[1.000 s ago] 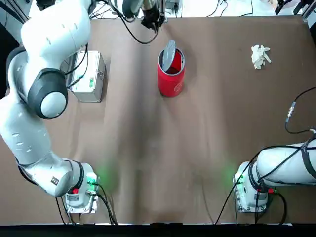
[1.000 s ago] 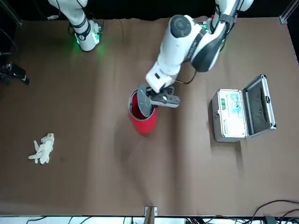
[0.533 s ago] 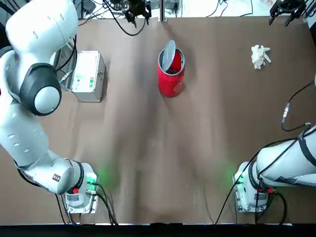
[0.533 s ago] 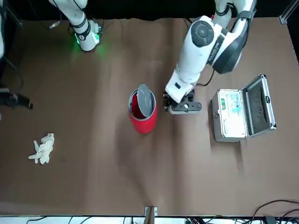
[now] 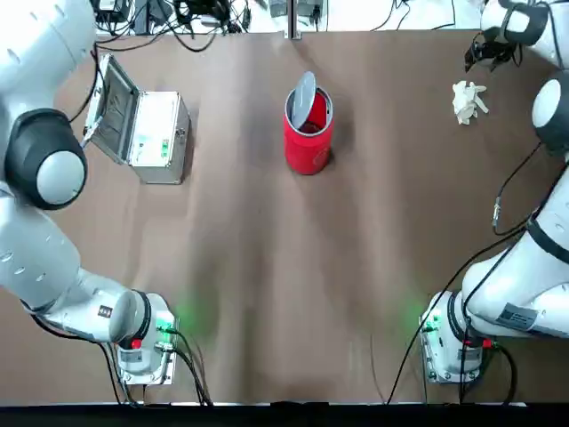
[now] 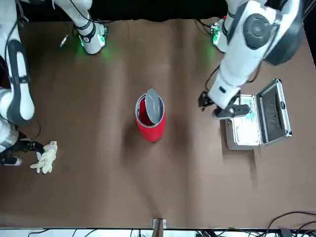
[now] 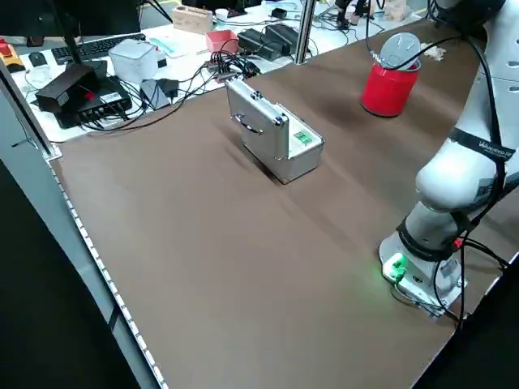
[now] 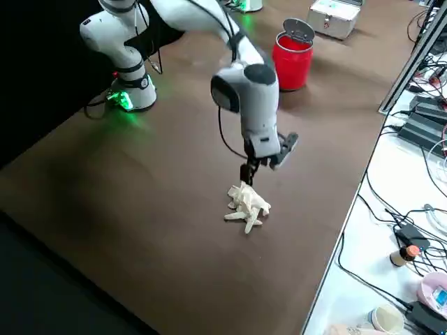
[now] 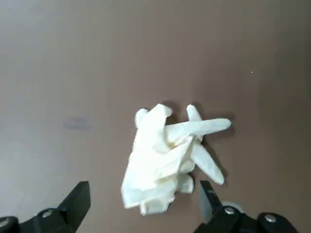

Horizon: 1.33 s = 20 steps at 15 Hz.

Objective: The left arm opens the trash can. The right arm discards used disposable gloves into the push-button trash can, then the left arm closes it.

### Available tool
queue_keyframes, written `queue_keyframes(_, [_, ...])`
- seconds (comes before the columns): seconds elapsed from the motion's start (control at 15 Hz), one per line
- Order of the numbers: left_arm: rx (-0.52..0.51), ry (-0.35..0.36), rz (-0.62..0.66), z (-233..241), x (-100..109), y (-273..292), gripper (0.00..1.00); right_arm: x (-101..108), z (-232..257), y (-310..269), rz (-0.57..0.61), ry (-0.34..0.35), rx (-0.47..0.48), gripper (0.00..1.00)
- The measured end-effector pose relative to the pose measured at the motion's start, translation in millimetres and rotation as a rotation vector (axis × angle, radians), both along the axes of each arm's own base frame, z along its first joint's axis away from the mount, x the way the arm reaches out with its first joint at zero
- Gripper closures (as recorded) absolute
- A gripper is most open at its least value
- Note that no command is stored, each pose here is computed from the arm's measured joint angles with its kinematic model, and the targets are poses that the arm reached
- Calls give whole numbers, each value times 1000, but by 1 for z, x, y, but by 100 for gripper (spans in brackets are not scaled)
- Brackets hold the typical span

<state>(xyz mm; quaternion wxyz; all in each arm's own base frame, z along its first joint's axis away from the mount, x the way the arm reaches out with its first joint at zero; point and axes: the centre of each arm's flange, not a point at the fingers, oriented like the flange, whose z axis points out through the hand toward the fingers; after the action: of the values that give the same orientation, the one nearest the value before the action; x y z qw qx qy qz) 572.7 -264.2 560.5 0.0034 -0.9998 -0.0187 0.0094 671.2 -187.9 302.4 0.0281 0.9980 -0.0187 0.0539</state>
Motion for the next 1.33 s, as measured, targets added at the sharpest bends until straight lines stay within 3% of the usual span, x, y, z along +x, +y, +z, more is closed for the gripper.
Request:
queue_keyframes(0.2, [34, 89, -103, 6, -1, 48, 0, 3, -46, -17, -7, 31, -1, 1])
queue_keyframes(0.53, [31, 125, -157, 17, 5, 131, 0, 1, -108, -30, 53, 89, -39, 1])
queue_keyframes(1.0, [-3, 134, -104, 15, 15, 200, 0, 11, -100, -33, 228, 99, -133, 1])
queue_keyframes(1.33, [-3, 129, -85, 16, 16, 202, 0, 24, -127, -27, 304, 41, -157, 1])
